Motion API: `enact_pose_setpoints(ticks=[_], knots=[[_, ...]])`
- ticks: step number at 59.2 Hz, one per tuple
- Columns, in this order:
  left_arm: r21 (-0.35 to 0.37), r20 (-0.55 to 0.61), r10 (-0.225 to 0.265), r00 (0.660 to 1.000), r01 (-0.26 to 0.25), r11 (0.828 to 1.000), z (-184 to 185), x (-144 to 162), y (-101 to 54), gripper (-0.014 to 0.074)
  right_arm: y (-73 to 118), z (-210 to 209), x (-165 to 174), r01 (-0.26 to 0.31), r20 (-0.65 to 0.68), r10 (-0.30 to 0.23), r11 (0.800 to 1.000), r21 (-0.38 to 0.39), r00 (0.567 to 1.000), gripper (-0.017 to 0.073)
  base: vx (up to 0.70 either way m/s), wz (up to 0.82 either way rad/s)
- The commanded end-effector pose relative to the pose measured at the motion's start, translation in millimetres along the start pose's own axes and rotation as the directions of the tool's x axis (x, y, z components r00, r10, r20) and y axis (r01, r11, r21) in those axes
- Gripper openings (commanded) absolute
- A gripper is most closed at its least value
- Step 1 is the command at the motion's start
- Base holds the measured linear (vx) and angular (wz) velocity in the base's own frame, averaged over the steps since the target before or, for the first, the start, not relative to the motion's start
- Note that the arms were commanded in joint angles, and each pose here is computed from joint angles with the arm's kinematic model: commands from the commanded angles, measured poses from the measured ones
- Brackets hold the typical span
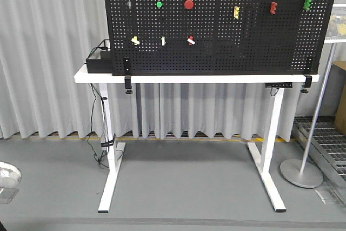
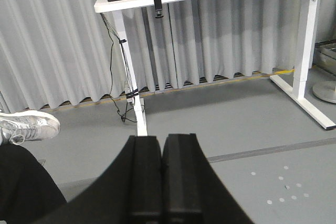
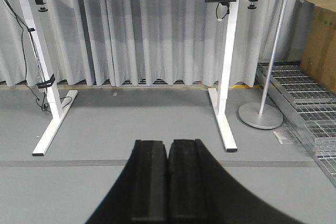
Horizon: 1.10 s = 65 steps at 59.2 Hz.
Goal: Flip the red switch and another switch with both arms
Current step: 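Drive the base forward toward the black pegboard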
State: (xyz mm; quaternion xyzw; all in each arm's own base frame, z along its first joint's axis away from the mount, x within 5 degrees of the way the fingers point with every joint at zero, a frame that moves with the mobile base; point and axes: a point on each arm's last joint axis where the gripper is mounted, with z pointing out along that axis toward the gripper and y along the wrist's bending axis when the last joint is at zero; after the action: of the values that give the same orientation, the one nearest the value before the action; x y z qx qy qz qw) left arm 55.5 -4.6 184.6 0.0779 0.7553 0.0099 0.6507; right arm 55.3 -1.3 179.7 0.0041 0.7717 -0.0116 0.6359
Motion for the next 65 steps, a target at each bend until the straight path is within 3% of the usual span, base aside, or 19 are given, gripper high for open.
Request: enact_pose_setpoints(ticks=[1,65], knots=[[-0.005,0.066,-0.019,0.998,0.019,1.000,0.9,-1.2,-0.1,0.0002,-0.1,-0.8,-6.8,0.002,0.093,-0.002,1.000,0.001,0.996,-0.0006,0.00,0.00],[-0.005,0.066,-0.019,0.998,0.019,1.000,0.9,-1.2,-0.1,0.0002,-0.1,-0.8,-6.8,0.002,0.093,-0.002,1.000,0.001,0.996,-0.0006,0.04,0.00]])
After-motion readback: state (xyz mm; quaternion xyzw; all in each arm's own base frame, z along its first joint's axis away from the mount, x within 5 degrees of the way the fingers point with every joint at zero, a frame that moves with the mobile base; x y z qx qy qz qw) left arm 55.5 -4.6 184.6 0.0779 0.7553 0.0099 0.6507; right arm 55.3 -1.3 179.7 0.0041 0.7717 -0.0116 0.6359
